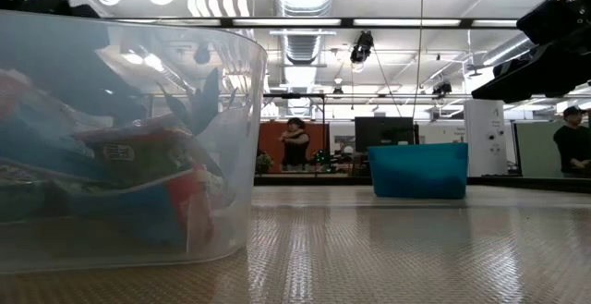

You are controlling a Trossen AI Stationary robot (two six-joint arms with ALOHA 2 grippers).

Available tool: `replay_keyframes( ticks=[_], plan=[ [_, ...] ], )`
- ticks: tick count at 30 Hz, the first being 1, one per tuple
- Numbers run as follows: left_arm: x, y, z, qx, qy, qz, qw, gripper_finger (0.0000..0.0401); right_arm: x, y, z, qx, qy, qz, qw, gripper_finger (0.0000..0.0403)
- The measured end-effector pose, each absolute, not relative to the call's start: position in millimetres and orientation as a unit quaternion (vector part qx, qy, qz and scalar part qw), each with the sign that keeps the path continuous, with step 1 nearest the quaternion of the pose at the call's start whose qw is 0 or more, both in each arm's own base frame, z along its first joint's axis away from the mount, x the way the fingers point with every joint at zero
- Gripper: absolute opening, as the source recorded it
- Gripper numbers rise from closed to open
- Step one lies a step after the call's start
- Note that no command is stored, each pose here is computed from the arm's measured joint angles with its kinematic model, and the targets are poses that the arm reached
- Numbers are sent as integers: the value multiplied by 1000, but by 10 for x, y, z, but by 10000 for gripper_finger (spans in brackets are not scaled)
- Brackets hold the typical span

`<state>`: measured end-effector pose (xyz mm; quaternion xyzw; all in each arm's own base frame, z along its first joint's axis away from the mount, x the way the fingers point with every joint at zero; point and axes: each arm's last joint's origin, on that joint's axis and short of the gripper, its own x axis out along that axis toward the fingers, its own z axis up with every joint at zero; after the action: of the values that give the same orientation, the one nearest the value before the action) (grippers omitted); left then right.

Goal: Pick and place Granola Bars by type
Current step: Return to Home Position

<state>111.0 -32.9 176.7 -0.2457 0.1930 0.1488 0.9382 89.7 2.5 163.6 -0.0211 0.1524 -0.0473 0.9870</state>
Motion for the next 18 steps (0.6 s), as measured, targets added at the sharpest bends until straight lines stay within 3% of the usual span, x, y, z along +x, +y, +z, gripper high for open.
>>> replay_keyframes(
  ticks=[11,18],
  plan=[
    [1043,-321,1688,-170,127,59,975,250,897,25,1636,-21,152,-47,987,176],
    [990,-357,1588,-145,126,-50,980,250,897,25,1636,-21,152,-47,987,176]
  ],
)
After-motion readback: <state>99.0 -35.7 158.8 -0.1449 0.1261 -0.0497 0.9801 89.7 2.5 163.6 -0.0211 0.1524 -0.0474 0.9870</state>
